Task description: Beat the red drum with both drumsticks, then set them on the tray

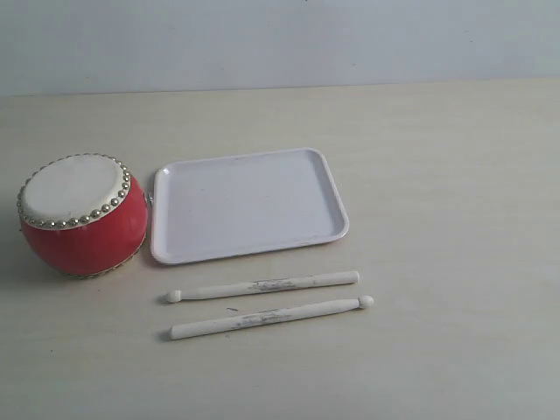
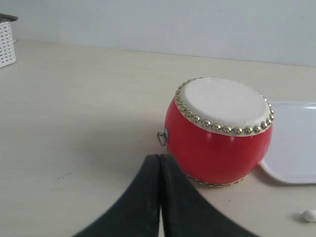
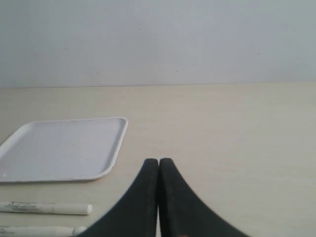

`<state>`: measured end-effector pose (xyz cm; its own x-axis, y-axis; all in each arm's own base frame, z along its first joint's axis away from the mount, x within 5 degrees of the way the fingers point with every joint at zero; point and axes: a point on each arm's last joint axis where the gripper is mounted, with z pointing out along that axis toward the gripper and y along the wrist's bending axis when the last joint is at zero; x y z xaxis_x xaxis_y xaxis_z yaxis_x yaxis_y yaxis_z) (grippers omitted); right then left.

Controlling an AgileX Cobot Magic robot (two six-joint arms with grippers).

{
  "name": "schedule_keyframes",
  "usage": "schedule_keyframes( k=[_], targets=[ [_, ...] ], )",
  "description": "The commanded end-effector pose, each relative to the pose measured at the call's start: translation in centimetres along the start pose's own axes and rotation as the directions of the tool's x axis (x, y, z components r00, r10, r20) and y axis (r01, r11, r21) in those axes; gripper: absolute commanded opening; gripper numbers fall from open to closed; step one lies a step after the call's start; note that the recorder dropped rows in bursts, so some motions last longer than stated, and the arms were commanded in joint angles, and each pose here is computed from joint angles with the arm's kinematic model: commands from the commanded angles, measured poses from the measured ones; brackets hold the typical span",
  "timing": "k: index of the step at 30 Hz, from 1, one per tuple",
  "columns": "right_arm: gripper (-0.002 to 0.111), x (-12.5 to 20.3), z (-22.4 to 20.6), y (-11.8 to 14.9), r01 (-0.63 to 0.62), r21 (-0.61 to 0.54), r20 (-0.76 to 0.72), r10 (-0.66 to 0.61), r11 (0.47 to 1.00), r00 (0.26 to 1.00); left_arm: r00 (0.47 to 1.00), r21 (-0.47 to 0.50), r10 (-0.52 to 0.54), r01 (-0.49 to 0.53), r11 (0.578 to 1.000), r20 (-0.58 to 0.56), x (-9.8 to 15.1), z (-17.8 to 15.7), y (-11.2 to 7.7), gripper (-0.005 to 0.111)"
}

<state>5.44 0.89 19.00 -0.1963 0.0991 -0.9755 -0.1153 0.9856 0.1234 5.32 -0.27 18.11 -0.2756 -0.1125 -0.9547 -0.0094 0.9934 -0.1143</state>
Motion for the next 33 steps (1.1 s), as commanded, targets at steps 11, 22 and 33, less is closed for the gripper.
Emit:
schedule_keyframes(
  k=[11,22,33],
  targets=[
    [0.000,0.1,0.0,-0.1,0.004,0.007,0.005,-0.004,1.000,1.000,0.909,0.135,-0.376,0.356,0.925,0.180,-1.9,-0.2,-0.5,0.000],
    [0.000,0.1,0.0,-0.1,0.004,0.007,0.005,-0.004,1.000,1.000,0.730,0.213,-0.593,0.555,0.804,0.339,-3.6,-0.8,0.3,0.000],
    [0.000,0.1,0.0,-0.1,0.004,0.007,0.005,-0.004,1.000,1.000,0.736,0.213,-0.592,0.553,0.806,0.328,-3.5,-0.7,0.2,0.000]
  ],
)
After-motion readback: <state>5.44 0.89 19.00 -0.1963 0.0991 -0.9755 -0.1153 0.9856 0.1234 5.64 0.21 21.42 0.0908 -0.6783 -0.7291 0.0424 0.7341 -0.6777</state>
